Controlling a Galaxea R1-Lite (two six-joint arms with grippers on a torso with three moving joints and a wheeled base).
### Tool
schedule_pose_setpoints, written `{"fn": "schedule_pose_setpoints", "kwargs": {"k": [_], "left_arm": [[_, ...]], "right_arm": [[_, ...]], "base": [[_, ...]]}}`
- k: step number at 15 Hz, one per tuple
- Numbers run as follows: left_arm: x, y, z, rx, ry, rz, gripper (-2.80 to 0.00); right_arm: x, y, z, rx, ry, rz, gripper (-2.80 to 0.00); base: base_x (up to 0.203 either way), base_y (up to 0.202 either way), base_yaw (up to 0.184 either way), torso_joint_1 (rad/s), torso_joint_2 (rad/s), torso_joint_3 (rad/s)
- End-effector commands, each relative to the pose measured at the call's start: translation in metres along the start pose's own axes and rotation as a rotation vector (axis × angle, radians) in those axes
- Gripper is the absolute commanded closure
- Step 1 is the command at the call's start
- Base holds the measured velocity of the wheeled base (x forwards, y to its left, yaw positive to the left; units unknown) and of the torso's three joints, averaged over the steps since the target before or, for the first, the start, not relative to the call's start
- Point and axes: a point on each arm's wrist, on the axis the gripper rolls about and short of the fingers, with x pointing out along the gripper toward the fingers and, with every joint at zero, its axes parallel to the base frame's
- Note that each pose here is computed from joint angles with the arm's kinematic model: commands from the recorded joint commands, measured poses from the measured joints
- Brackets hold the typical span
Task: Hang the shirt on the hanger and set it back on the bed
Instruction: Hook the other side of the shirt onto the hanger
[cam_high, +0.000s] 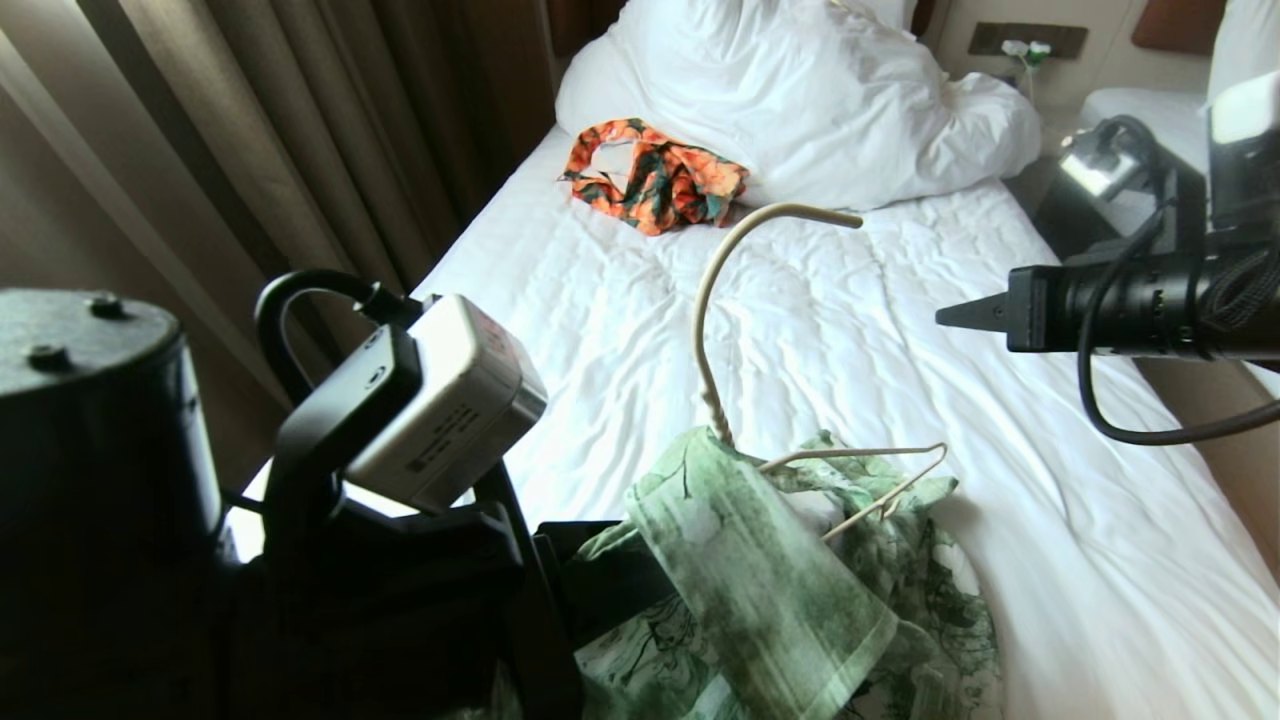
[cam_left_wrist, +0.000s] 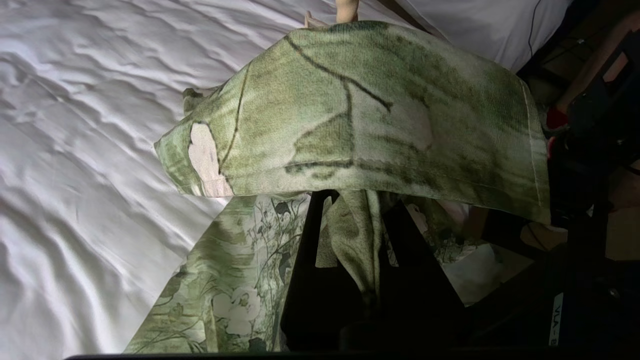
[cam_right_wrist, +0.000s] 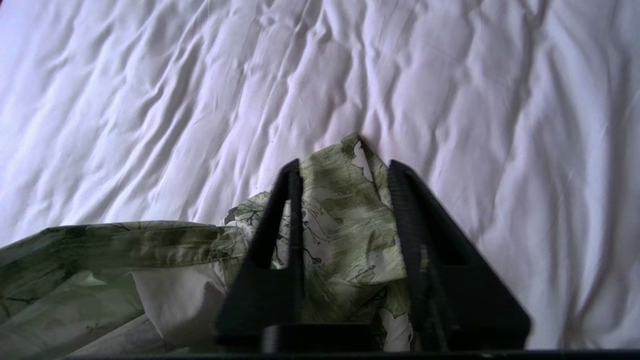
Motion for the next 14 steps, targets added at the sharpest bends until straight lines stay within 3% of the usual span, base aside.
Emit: {"fn": "schedule_pose_setpoints", "kwargs": {"k": [1, 3, 6, 9, 14], "left_arm": [[-0.005, -0.003, -0.001, 0.003, -0.009, -0.012, 0.00], [-0.007, -0.003, -0.003, -0.009, -0.006, -0.011, 0.00], [-0.008, -0.003, -0.006, -0.012, 0.006, -0.010, 0.00], [0.001, -0.005, -0.017, -0.023, 0.055, -0.022, 0.00], [0.023, -0.008, -0.041, -0.033, 0.174, -0.035, 0.00]], "right_arm": [[0.040, -0.001, -0.015, 0.050, 0.105, 0.000, 0.00], [0.053, 0.009, -0.018, 0.082, 0.174, 0.018, 0.00], [0.056, 0.011, -0.007, 0.132, 0.175, 0.040, 0.00], [0.055, 0.010, -0.014, 0.114, 0.248, 0.030, 0.00], [0.080, 0.032, -0.035, 0.067, 0.370, 0.076, 0.00]], "base": [[0.000, 0.000, 0.000, 0.000, 0.00, 0.000], [0.000, 0.000, 0.000, 0.000, 0.00, 0.000], [0.000, 0.000, 0.000, 0.000, 0.00, 0.000], [0.000, 0.000, 0.000, 0.000, 0.00, 0.000], [0.000, 0.000, 0.000, 0.000, 0.00, 0.000]]}}
